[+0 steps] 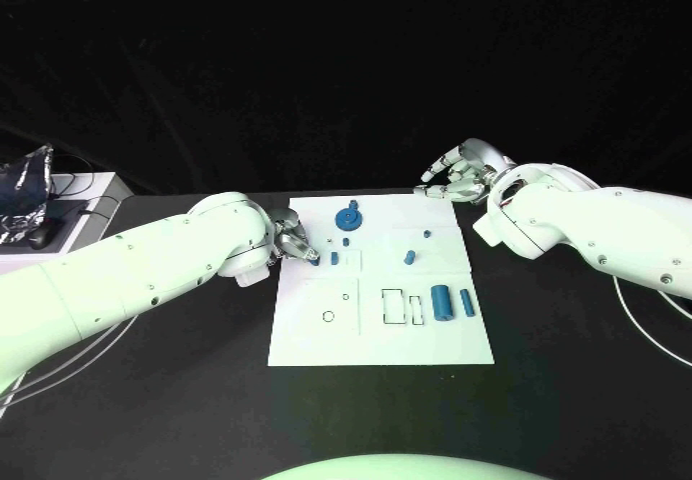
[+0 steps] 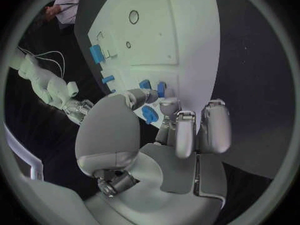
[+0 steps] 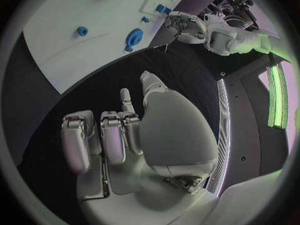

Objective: Assemble the parts on the task board

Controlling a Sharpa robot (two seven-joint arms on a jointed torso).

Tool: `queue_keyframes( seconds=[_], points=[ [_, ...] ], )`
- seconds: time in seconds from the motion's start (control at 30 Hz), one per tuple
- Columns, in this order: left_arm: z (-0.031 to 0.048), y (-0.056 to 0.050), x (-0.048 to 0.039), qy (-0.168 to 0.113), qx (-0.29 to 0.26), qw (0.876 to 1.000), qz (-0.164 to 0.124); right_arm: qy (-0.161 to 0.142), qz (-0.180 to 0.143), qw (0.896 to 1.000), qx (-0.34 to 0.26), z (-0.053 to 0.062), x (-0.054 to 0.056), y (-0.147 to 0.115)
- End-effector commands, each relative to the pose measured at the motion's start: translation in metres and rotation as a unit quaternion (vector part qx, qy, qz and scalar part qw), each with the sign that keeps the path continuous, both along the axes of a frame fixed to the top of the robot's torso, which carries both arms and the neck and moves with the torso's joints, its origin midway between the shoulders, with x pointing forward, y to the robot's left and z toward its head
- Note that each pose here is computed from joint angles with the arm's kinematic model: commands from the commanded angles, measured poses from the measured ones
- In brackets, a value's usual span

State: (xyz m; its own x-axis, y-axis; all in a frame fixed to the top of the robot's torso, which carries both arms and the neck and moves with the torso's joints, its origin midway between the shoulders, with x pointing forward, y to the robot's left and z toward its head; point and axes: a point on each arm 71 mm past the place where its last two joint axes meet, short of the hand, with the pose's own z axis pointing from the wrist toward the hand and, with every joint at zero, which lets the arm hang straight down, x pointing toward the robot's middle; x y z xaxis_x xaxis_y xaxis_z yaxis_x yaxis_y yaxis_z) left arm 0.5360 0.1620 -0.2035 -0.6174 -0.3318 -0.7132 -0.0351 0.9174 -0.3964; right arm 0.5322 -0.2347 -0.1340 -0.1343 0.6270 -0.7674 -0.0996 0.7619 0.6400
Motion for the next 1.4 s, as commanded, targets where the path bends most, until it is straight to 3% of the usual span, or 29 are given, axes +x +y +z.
queue_keyframes(
  seconds=[0.03,0.8,1.4],
  points=[
    [-0.0022,-0.0013,-0.0008,0.002,0.006,1.000,-0.006,-0.004,0.007,1.000,-0.002,0.0004,-0.0006,0.0012],
    [-0.0042,-0.0043,-0.0017,-0.014,0.028,0.999,-0.018,-0.004,0.008,1.000,-0.002,0.0006,-0.0017,0.0020],
    [-0.0111,-0.0096,-0.0039,-0.004,0.040,0.999,-0.029,-0.004,0.009,1.000,-0.002,0.0007,-0.0024,0.0023]
  ],
)
